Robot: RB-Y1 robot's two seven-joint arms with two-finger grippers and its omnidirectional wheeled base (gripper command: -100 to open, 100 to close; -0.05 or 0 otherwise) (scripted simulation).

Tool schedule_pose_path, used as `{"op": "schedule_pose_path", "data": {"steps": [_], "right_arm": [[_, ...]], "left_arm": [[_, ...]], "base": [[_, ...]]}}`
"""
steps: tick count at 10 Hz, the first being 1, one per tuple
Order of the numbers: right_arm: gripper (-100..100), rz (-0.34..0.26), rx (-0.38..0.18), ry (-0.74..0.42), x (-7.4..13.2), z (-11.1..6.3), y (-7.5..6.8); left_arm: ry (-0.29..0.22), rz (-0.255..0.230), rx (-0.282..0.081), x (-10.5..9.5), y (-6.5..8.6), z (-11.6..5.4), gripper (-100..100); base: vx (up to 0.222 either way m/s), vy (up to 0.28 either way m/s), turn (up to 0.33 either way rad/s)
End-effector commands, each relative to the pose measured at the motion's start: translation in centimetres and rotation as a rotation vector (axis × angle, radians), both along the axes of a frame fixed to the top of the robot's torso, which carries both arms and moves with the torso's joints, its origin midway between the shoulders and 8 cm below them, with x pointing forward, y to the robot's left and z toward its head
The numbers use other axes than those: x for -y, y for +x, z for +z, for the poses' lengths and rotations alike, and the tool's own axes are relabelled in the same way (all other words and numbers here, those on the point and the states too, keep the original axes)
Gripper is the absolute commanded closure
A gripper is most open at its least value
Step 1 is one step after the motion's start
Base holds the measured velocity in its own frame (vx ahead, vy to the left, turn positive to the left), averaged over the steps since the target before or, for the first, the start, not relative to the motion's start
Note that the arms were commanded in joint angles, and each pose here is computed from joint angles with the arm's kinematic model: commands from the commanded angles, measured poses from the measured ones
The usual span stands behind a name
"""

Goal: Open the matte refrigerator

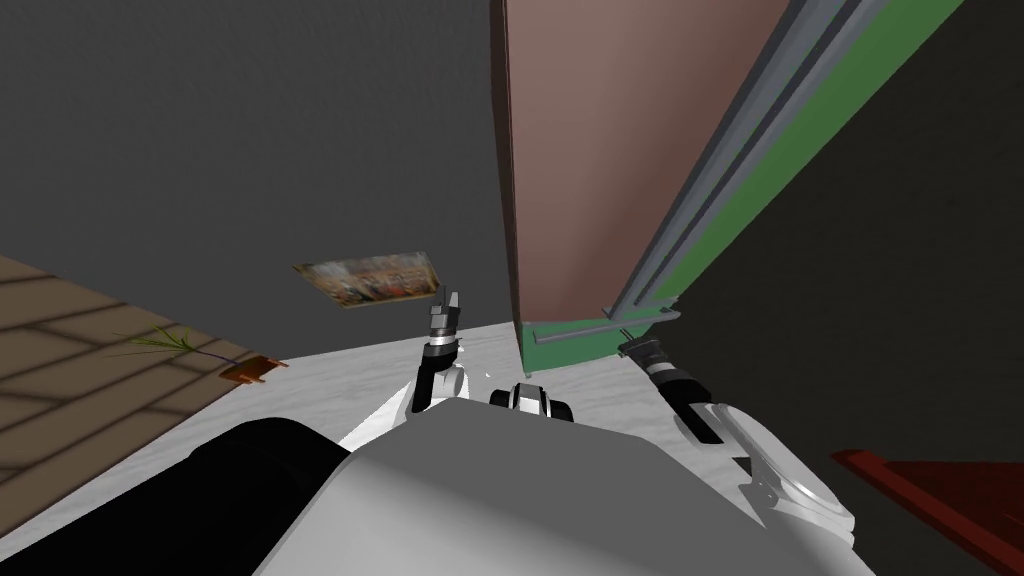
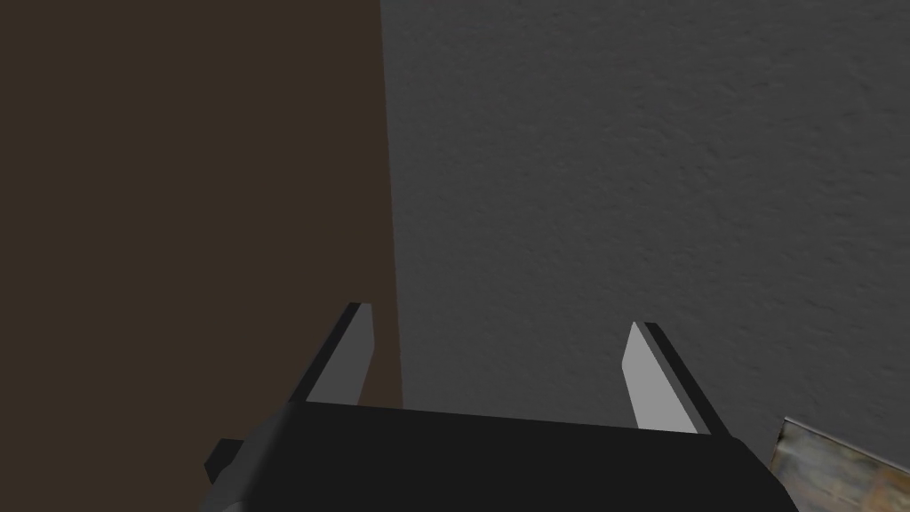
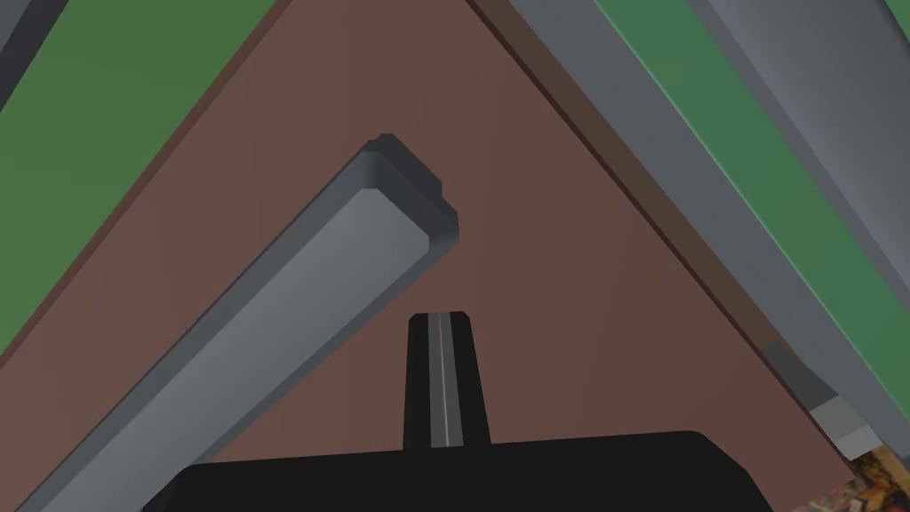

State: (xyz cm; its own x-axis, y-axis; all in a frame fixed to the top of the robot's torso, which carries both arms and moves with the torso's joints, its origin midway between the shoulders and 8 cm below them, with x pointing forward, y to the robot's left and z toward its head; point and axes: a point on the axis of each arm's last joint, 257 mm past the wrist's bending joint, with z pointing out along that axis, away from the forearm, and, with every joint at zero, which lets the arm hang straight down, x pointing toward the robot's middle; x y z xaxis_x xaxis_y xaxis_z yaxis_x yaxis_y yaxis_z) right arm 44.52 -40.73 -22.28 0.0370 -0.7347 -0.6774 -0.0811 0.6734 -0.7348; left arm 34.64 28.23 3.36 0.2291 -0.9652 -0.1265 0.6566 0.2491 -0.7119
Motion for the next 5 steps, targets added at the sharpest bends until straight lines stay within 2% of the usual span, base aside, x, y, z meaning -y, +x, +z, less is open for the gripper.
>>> {"op": "schedule_pose_path", "data": {"steps": [1,2,3,5], "right_arm": [[100,-0.067,-0.002,0.000,2.2,0.0,-0.3],[100,-0.050,-0.001,0.000,1.7,0.2,-0.3],[-100,-0.025,-0.004,-0.010,1.3,0.5,-0.2],[-100,-0.002,-0.007,-0.016,0.8,0.6,-0.2]], "left_arm": [[0.000,0.000,0.000,0.0,0.0,0.0,0],[0.000,0.000,0.000,0.0,0.0,0.0,0],[0.000,0.000,0.000,0.0,0.0,0.0,0],[0.001,0.000,-0.001,0.0,0.0,0.0,0]], "base": [[-0.142,0.190,-0.134],[-0.067,0.087,-0.038],[0.046,-0.055,0.120],[0.091,-0.129,0.104]]}}
